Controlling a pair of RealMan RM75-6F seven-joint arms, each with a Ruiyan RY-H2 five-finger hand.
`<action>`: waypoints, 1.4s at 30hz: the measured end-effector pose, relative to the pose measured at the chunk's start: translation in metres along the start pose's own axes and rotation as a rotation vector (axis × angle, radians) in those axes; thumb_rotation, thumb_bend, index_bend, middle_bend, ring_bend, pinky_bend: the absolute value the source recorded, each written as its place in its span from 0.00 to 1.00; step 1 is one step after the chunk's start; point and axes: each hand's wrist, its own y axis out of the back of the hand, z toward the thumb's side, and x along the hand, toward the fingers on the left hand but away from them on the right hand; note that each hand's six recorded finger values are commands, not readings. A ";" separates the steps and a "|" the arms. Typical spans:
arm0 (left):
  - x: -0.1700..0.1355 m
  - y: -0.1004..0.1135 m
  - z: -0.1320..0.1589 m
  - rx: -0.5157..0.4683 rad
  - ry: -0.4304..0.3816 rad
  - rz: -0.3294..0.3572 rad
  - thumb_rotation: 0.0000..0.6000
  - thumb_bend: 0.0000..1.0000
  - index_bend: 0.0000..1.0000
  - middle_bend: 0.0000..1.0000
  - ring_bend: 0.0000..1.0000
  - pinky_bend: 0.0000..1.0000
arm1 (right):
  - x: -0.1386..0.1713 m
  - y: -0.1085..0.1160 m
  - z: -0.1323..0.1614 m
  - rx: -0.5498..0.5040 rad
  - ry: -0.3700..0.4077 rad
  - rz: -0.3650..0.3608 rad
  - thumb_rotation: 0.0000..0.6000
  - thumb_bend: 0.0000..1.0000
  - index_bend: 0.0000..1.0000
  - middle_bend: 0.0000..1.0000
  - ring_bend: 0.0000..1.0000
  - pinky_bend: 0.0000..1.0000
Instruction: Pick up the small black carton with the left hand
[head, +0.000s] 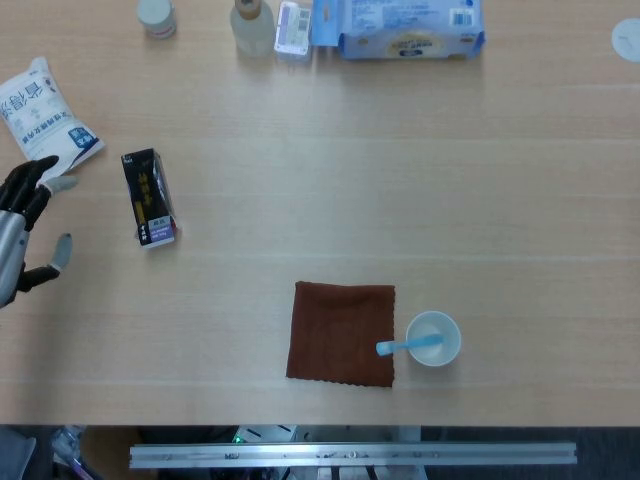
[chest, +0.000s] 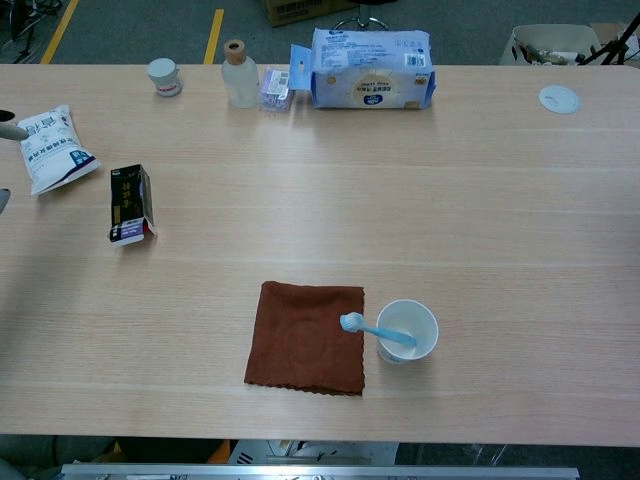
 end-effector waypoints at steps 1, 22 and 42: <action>0.002 -0.002 0.000 0.000 -0.004 -0.001 1.00 0.37 0.14 0.04 0.04 0.19 | -0.001 0.001 0.001 0.001 0.002 -0.004 1.00 0.19 0.10 0.12 0.09 0.18; 0.047 -0.043 0.010 0.108 -0.077 -0.077 1.00 0.20 0.00 0.00 0.00 0.04 | -0.002 0.009 -0.005 -0.003 -0.004 -0.025 1.00 0.19 0.10 0.12 0.09 0.18; 0.070 -0.063 -0.002 0.325 -0.109 -0.039 1.00 0.17 0.00 0.00 0.00 0.00 | 0.000 0.004 -0.007 -0.001 -0.009 -0.008 1.00 0.19 0.10 0.12 0.09 0.18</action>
